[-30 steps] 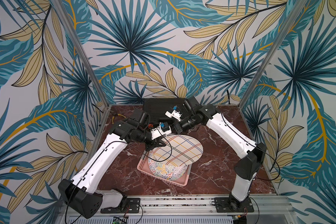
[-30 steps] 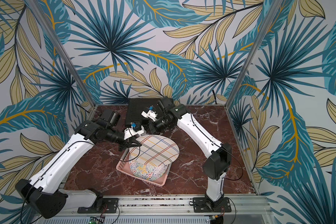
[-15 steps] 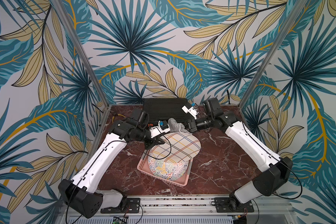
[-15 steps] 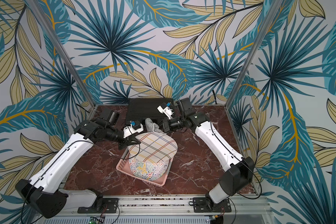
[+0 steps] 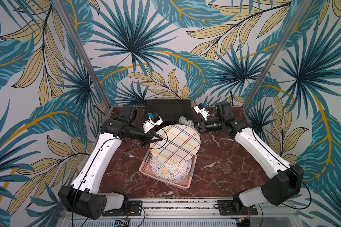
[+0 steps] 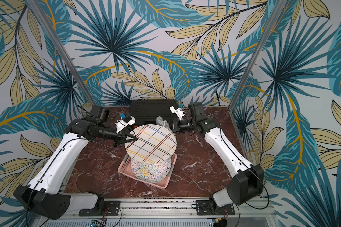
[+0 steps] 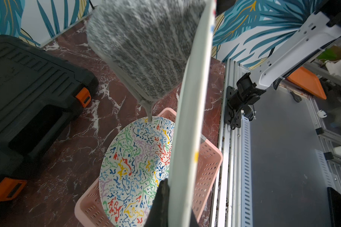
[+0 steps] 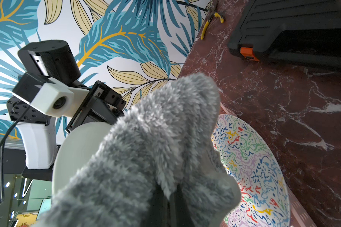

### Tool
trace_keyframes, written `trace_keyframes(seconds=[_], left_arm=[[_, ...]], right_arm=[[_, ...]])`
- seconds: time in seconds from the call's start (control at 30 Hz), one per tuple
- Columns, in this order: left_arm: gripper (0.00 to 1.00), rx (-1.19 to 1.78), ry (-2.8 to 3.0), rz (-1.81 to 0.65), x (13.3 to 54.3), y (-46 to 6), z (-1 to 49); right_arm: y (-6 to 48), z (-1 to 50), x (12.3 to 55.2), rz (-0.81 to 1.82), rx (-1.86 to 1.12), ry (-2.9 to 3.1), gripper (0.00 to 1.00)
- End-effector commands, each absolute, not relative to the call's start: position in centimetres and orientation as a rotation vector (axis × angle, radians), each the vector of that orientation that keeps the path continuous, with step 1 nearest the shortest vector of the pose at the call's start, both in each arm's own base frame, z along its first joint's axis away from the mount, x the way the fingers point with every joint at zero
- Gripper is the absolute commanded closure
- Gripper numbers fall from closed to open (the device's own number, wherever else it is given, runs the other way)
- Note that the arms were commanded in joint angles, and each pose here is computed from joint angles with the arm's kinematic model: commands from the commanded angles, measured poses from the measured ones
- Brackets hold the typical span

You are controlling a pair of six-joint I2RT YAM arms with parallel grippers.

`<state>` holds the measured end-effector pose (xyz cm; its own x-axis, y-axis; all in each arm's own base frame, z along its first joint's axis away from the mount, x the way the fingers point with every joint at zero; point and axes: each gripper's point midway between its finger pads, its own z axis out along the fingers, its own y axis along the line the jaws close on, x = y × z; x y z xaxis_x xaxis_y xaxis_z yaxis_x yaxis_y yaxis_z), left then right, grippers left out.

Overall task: Wipe the wet plate dry
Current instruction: Wipe the plate with towel.

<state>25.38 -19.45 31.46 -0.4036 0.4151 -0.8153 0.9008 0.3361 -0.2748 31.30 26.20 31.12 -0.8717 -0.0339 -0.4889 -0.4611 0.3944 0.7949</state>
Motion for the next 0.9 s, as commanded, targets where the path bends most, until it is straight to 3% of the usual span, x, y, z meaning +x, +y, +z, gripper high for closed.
trace_keyframes(seconds=[0.0, 0.87], left_arm=[[1.0, 1.023, 1.799, -0.985, 28.2, -18.9, 36.3], [1.0, 0.462, 1.936, -1.272, 34.7, -16.0, 34.2]], right_arm=[[26.6, 30.9, 29.3, 1.559, -0.456, 2.277, 1.0], [25.5, 30.1, 31.2, 1.553, -0.297, 2.164, 1.0]])
